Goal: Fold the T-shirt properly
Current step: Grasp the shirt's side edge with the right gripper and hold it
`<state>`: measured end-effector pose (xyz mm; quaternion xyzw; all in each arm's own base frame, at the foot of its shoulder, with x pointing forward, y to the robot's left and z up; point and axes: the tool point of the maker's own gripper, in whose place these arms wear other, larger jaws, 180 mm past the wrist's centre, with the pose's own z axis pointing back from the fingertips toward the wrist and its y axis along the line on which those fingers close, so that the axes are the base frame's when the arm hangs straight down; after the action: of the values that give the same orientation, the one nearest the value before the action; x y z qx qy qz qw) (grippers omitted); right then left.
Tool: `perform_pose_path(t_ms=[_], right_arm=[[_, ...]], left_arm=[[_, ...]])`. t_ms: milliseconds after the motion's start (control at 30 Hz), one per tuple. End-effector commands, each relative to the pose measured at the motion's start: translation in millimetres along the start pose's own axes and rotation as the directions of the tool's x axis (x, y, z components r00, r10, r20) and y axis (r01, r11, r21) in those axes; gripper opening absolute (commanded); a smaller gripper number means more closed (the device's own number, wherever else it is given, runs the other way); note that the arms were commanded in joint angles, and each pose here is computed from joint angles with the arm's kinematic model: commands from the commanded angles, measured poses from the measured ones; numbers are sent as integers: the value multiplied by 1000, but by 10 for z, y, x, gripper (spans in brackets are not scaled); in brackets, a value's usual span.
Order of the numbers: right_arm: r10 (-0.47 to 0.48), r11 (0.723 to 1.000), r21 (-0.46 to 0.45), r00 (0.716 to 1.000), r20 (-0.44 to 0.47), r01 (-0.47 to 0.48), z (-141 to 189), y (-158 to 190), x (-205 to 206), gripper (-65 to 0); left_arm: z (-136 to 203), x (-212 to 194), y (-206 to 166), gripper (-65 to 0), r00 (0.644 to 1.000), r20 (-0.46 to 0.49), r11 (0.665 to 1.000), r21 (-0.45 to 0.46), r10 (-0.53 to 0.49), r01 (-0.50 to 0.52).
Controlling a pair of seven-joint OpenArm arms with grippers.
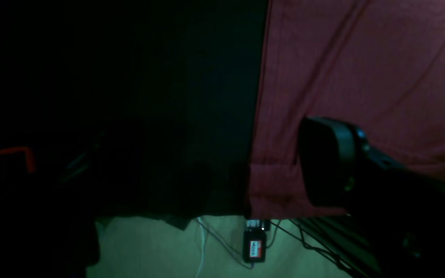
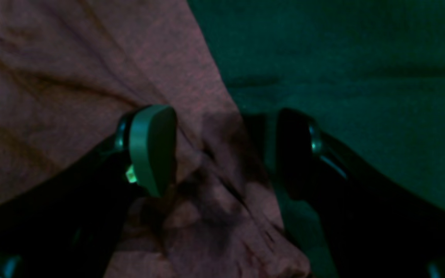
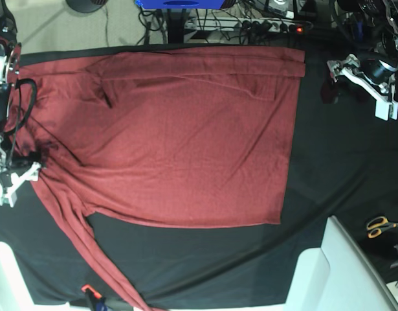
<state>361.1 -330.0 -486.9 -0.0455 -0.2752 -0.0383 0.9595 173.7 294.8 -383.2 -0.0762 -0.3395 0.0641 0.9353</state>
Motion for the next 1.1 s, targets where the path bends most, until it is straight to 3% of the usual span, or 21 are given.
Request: perform_pose_path(t_ms=[0, 300, 900, 1067], right_arm=[[2, 1000, -20, 998, 57, -1, 58, -108, 248, -252], [30, 999, -33, 995, 93, -27, 162, -114, 417, -252], [8, 1000, -23, 998, 65, -6, 67, -111, 261, -252], [-28, 995, -91, 995, 97, 37, 53, -253, 272, -252]], left_arm=[[36, 76, 9, -48, 1000, 25, 1000, 0, -12, 12], [36, 76, 9, -48, 1000, 25, 1000, 0, -12, 12], [34, 66, 2, -48, 1000, 23, 1000, -2, -11, 11], [41, 69, 15, -48, 1000, 25, 1000, 2, -10, 10]])
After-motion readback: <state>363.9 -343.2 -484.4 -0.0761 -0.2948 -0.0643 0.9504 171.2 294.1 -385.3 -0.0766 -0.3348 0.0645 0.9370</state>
